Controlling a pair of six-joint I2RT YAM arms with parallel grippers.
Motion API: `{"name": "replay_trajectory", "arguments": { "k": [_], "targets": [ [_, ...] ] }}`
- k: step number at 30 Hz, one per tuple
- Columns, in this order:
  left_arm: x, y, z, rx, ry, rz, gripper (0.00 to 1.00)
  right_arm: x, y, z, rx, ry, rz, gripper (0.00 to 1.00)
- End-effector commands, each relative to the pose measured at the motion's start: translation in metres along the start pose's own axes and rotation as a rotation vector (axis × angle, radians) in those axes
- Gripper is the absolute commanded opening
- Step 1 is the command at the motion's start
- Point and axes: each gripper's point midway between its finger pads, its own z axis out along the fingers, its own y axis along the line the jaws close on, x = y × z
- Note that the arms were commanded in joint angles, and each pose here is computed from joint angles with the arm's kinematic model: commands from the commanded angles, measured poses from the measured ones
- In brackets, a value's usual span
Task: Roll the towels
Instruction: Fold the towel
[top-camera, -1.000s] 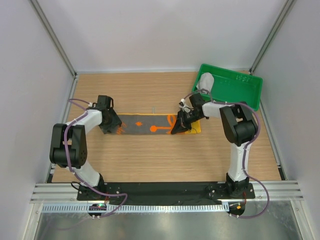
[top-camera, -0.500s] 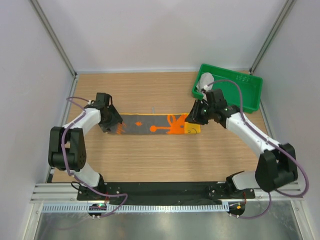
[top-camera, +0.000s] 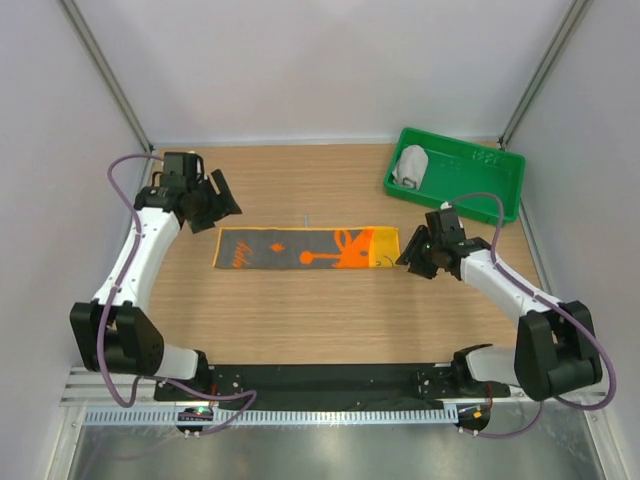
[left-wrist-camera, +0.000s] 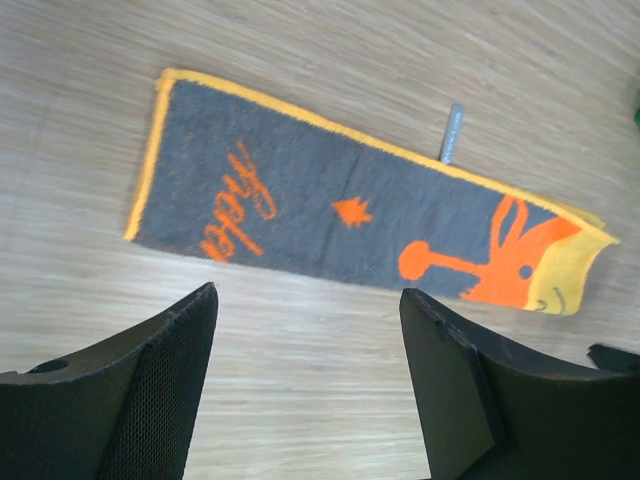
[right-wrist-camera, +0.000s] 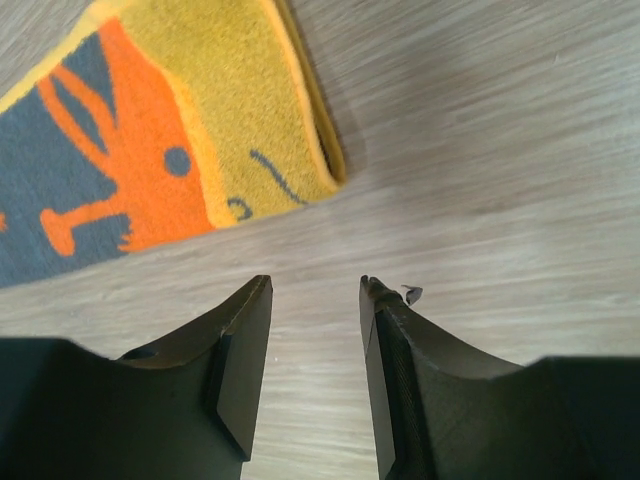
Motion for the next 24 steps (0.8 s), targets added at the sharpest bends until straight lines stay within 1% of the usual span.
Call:
{"name": "replay_trajectory", "arguments": {
  "k": [1,3,6,9,17,22,24],
  "targets": [
    [0.007,0.021,-0.025,-0.074,-0.006,0.105,0.75,-0.01,0.006,0.019,-0.021,-0.009,0.043,0.48],
    [0.011,0.029,-0.027,-0.095,-0.012,0.126,0.75,-0.013,0.01,0.026,-0.045,-0.01,0.053,0.48],
    [0.014,0.033,-0.024,-0.097,-0.026,0.139,0.75,-0.013,0.007,0.039,-0.024,0.004,0.056,0.48],
    [0.022,0.035,-0.021,-0.093,-0.002,0.131,0.73,-0.016,0.001,0.052,0.007,0.016,0.051,0.48],
    [0.022,0.037,-0.023,-0.083,-0.022,0.109,0.73,-0.013,-0.005,0.071,0.017,0.039,0.047,0.47],
    [0.022,0.038,-0.022,-0.083,-0.023,0.105,0.73,-0.013,-0.007,0.074,0.023,0.041,0.044,0.42],
    [0.022,0.037,-0.022,-0.079,-0.023,0.102,0.73,-0.012,-0.009,0.074,0.029,0.044,0.042,0.36]
  ]
}}
